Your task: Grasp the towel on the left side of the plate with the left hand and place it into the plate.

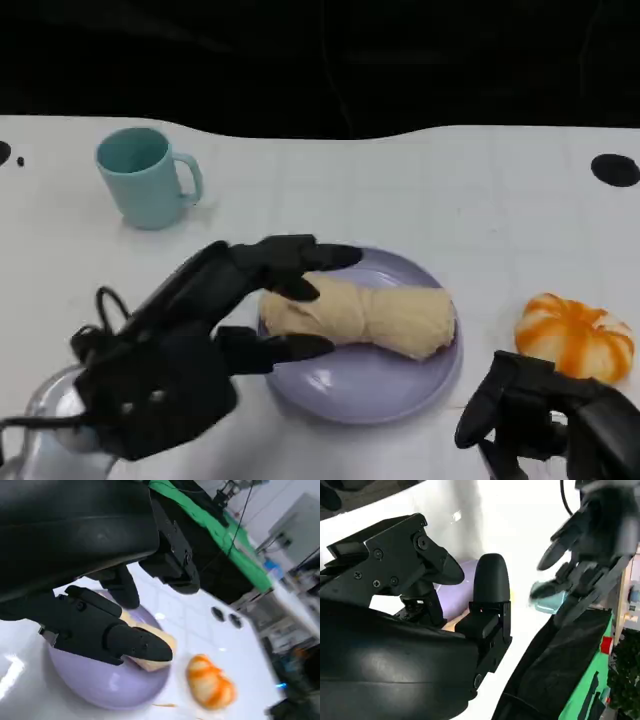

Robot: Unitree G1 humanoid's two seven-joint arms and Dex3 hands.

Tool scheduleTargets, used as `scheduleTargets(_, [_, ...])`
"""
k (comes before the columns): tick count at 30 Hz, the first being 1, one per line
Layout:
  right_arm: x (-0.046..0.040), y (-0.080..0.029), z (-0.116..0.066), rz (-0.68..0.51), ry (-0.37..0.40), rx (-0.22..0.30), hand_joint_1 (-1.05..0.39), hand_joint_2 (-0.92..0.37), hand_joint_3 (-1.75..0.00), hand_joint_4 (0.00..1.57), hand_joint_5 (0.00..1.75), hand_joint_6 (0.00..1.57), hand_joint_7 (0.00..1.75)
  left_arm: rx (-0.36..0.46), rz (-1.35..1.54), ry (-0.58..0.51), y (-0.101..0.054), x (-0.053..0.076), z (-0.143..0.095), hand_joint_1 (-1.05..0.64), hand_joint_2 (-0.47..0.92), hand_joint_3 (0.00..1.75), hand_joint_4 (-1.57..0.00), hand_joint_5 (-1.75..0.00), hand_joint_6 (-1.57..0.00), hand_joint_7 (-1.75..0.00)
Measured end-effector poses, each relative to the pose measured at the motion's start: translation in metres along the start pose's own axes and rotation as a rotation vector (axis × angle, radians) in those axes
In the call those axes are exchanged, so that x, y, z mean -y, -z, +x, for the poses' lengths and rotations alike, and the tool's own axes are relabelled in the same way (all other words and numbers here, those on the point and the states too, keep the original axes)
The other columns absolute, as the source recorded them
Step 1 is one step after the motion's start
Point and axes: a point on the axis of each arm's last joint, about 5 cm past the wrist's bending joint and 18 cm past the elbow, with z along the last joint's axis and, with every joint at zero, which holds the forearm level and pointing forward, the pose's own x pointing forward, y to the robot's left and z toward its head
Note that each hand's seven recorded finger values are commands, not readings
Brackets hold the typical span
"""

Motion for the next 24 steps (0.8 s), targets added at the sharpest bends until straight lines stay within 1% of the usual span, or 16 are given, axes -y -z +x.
scheduleTargets(1, [-0.0002, 0.0, 0.0, 0.0, -0.001, 0.0, -0.06, -0.58, -1.1, 0.72, 1.75, 0.63, 1.45, 0.01, -0.046, -0.016, 0.0, -0.002, -0.005, -0.19, 0.91, 0.31, -0.65, -1.21, -0.85, -0.32])
scheduleTargets(2, [-0.0003, 0.0, 0.0, 0.001, -0.001, 0.0, -0.06, -0.58, -1.1, 0.72, 1.75, 0.63, 1.45, 0.023, -0.092, -0.037, 0.0, -0.003, -0.011, -0.18, 0.87, 0.41, -0.66, -1.23, -0.84, -0.39])
scheduleTargets(3, [-0.0004, 0.0, 0.0, 0.002, -0.002, 0.0, -0.07, -0.58, -1.1, 0.72, 1.75, 0.63, 1.45, 0.033, -0.126, -0.056, -0.001, -0.004, -0.015, -0.14, 0.7, 0.78, -0.69, -1.32, -0.82, -0.58])
scheduleTargets(4, [-0.0005, 0.0, 0.0, 0.002, -0.003, 0.0, -0.07, -0.58, -1.09, 0.72, 1.75, 0.63, 1.45, 0.039, -0.159, -0.071, -0.001, -0.005, -0.019, -0.13, 0.58, 1.01, -0.71, -1.37, -0.8, -0.74])
scheduleTargets(5, [-0.0008, 0.0, 0.0, 0.003, -0.004, 0.0, -0.07, -0.58, -1.09, 0.72, 1.75, 0.63, 1.45, 0.043, -0.19, -0.084, -0.001, -0.005, -0.024, -0.12, 0.52, 1.15, -0.72, -1.41, -0.78, -0.88])
scheduleTargets(6, [-0.0009, 0.0, 0.0, 0.004, -0.005, -0.002, -0.07, -0.58, -1.09, 0.72, 1.75, 0.63, 1.45, 0.041, -0.219, -0.094, -0.001, -0.004, -0.027, -0.12, 0.49, 1.22, -0.72, -1.43, -0.77, -0.95])
scheduleTargets(7, [-0.0012, 0.0, 0.0, 0.005, -0.006, -0.003, -0.07, -0.58, -1.09, 0.72, 1.75, 0.64, 1.45, 0.037, -0.245, -0.101, -0.001, -0.003, -0.03, -0.11, 0.43, 1.34, -0.8, -1.52, -0.82, -1.18])
scheduleTargets(8, [-0.0014, 0.0, 0.0, 0.006, -0.008, -0.004, -0.07, -0.58, -1.09, 0.72, 1.75, 0.64, 1.45, 0.03, -0.265, -0.105, -0.001, -0.002, -0.034, -0.1, 0.4, 1.41, -0.84, -1.57, -0.84, -1.3])
scheduleTargets(10, [-0.0018, 0.0, 0.0, 0.007, -0.01, -0.004, -0.07, -0.58, -1.09, 0.72, 1.75, 0.63, 1.44, -0.001, -0.323, -0.125, -0.001, 0.003, -0.043, -0.08, 0.37, 1.49, -0.89, -1.64, -0.85, -1.47])
scheduleTargets(13, [-0.0019, 0.0, 0.0, 0.011, -0.011, -0.017, -0.06, -0.59, -1.08, 0.71, 1.75, 0.63, 1.44, -0.073, -0.435, -0.188, 0.001, 0.013, -0.058, -0.07, 0.42, 1.48, -0.85, -1.73, -0.77, -1.59])
scheduleTargets(16, [-0.0011, 0.0, 0.0, 0.012, -0.011, -0.018, -0.05, -0.59, -1.08, 0.72, 1.75, 0.63, 1.44, -0.124, -0.546, -0.238, 0.0, 0.017, -0.068, -0.07, 0.45, 1.47, -0.88, -1.74, -0.76, -1.65])
scheduleTargets(19, [0.0009, -0.001, 0.0, 0.012, -0.006, -0.015, -0.05, -0.59, -1.09, 0.72, 1.75, 0.63, 1.44, -0.156, -0.631, -0.273, -0.005, 0.018, -0.071, -0.07, 0.46, 1.48, -0.9, -1.75, -0.75, -1.67])
scheduleTargets(22, [0.0028, -0.001, 0.0, 0.007, -0.005, -0.015, -0.05, -0.58, -1.09, 0.73, 1.75, 0.63, 1.44, -0.181, -0.727, -0.281, -0.008, 0.017, -0.072, -0.06, 0.47, 1.49, -0.92, -1.75, -0.75, -1.71])
scheduleTargets(24, [0.0033, -0.001, 0.0, 0.004, -0.009, -0.012, -0.04, -0.58, -1.1, 0.73, 1.75, 0.64, 1.44, -0.216, -0.791, -0.272, -0.006, 0.018, -0.073, -0.06, 0.46, 1.5, -0.92, -1.75, -0.75, -1.73])
